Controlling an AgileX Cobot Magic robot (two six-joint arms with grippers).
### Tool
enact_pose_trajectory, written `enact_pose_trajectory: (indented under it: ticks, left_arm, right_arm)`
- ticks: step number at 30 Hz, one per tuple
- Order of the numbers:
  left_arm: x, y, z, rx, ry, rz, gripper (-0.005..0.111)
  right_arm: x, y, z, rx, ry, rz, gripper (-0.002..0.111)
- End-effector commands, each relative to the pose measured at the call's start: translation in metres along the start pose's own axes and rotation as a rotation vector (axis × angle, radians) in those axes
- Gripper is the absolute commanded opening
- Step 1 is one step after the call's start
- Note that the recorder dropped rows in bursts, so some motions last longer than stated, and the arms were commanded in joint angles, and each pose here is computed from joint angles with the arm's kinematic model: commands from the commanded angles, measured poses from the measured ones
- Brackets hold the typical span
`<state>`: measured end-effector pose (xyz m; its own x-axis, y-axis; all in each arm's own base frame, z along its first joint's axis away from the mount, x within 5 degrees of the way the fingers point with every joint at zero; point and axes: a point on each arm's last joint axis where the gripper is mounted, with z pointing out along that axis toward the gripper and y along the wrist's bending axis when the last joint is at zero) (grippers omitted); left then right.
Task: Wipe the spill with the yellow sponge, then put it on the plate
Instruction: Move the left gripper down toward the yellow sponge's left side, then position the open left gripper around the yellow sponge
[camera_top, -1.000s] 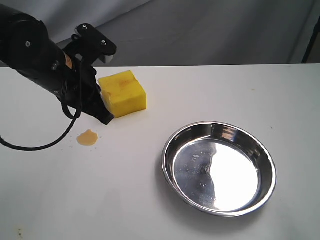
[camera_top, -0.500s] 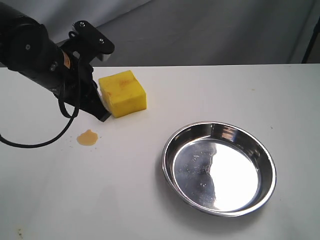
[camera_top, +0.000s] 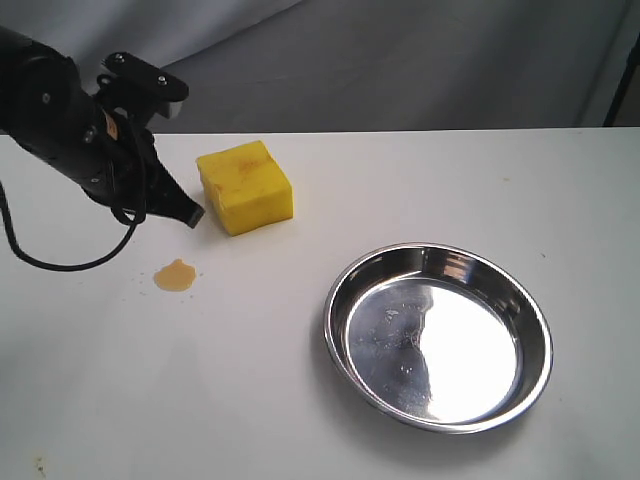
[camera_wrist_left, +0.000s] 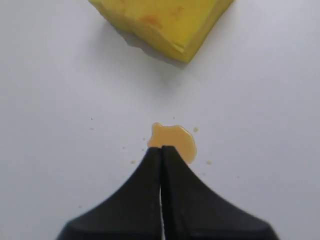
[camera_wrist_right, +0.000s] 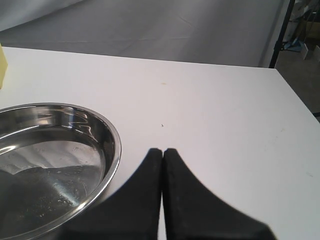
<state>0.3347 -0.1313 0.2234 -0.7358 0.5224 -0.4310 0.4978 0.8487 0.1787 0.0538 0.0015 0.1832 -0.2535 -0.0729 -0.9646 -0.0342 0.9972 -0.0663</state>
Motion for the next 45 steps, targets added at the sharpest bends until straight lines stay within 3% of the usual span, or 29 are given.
enact_pose_trajectory:
  ticks: [1, 7, 11, 20, 28, 32, 39, 41, 45]
  left_arm:
    - [-0.001, -0.004, 0.02, 0.035, 0.011, -0.044, 0.0]
    - [0.003, -0.009, 0.037, 0.061, 0.053, -0.065, 0.0]
    - [0.0, -0.008, 0.039, 0.056, 0.014, -0.062, 0.0]
    - [-0.013, -0.007, 0.038, 0.044, -0.122, -0.066, 0.0]
    - [-0.032, -0.005, 0.038, 0.028, -0.341, -0.081, 0.006]
    - [-0.036, -0.005, 0.045, 0.024, -0.401, -0.081, 0.022]
    - [-0.037, -0.01, 0.072, 0.028, -0.454, -0.082, 0.093]
    - [-0.038, -0.011, 0.078, 0.04, -0.473, -0.134, 0.099]
    - [-0.036, -0.013, 0.092, 0.064, -0.483, -0.221, 0.099]
  right_arm:
    - [0.001, 0.0, 0.0, -0.002, -0.004, 0.0, 0.0]
    - [0.001, 0.0, 0.0, -0.002, -0.004, 0.0, 0.0]
    - [0.001, 0.0, 0.0, -0.002, -0.004, 0.0, 0.0]
    - [0.001, 0.0, 0.0, -0.002, -0.004, 0.0, 0.0]
    - [0.001, 0.0, 0.0, -0.002, -0.004, 0.0, 0.0]
    - [0.001, 0.0, 0.0, -0.002, -0.004, 0.0, 0.0]
    - [0.001, 0.0, 0.0, -0.002, -0.004, 0.0, 0.0]
    - [0.001, 0.0, 0.0, -0.002, -0.004, 0.0, 0.0]
    - [0.001, 0.0, 0.0, -0.002, -0.004, 0.0, 0.0]
